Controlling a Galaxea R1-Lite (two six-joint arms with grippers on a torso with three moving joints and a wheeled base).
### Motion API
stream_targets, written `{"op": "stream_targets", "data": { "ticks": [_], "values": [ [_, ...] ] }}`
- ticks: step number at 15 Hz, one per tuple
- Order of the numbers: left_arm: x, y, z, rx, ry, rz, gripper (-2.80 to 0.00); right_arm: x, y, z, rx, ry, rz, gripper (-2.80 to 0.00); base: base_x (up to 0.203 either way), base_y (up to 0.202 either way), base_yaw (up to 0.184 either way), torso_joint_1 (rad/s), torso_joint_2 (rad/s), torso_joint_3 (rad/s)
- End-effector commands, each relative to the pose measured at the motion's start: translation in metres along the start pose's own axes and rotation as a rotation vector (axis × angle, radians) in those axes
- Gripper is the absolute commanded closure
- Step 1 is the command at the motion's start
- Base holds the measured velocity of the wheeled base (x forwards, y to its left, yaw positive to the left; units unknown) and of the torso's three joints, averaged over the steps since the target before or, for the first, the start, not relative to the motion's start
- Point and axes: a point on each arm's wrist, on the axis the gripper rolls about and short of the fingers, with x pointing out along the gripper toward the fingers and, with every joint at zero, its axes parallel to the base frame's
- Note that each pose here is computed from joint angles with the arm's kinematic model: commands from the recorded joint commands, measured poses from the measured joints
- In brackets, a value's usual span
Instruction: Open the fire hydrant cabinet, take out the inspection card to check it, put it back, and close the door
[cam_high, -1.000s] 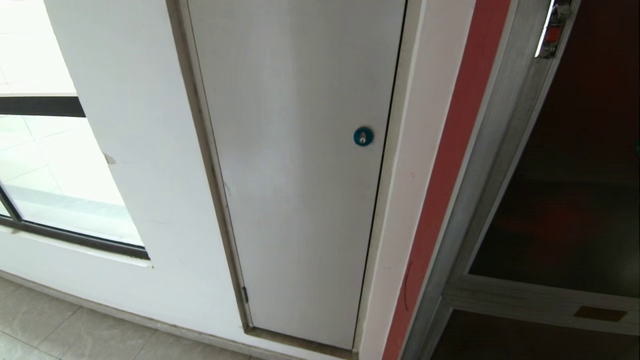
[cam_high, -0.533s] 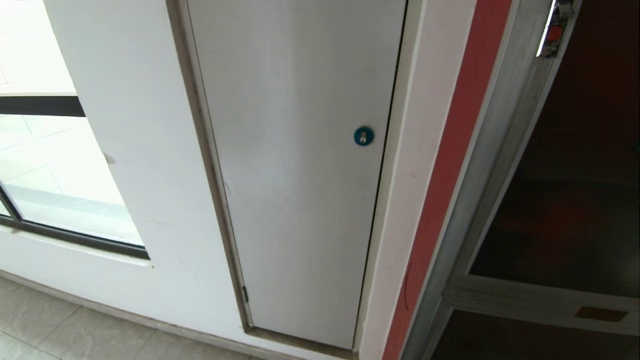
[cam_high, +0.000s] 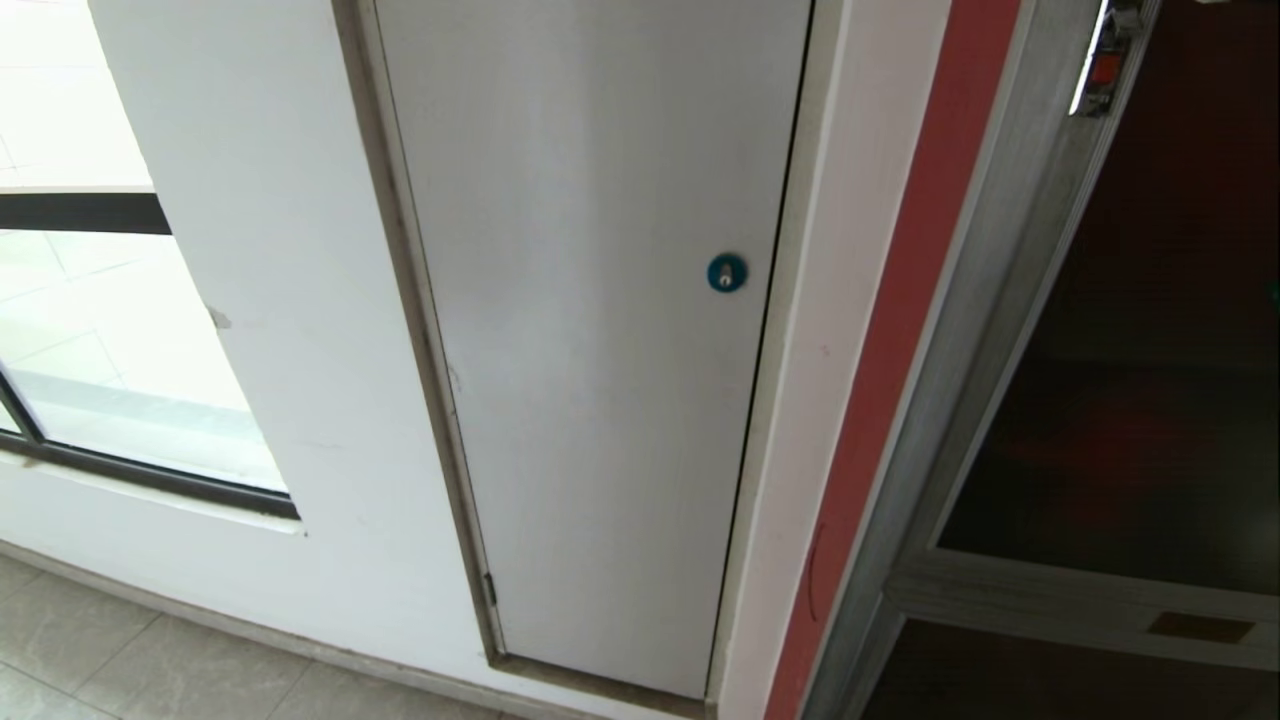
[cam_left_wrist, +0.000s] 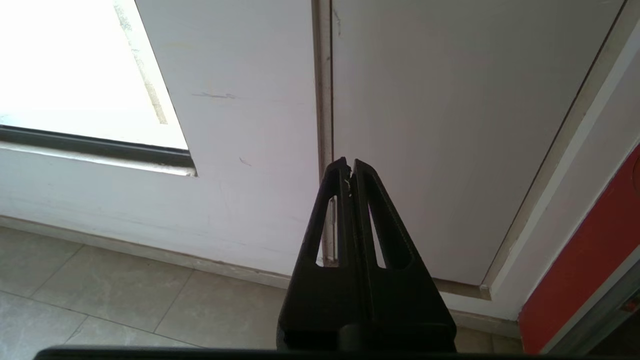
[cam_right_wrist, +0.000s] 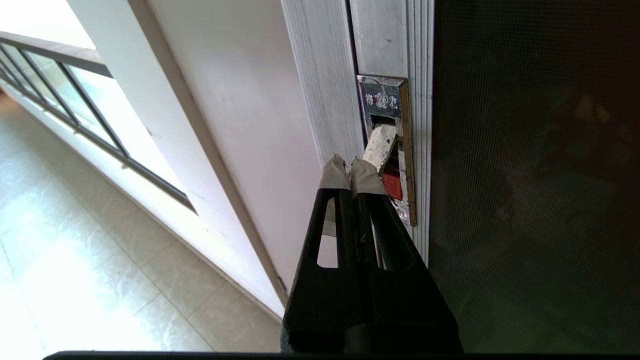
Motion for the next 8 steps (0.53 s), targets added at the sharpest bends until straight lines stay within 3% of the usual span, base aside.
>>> {"op": "stream_targets", "data": {
  "ticks": [1,8],
  "values": [
    [0.0006,0.0,-0.002,0.0,0.008,0.0,0.0,0.007,-0.0002,-0.0029,0.005,0.013,0.018,0.0,0.0,0.0,0.0,0.0,0.0,0.0],
    [0.0006,0.0,-0.002,0.0,0.008,0.0,0.0,0.0162,-0.0054,-0.0053,0.004,0.016,0.021,0.0,0.0,0.0,0.0,0.0,0.0,0.0]
  ]
}}
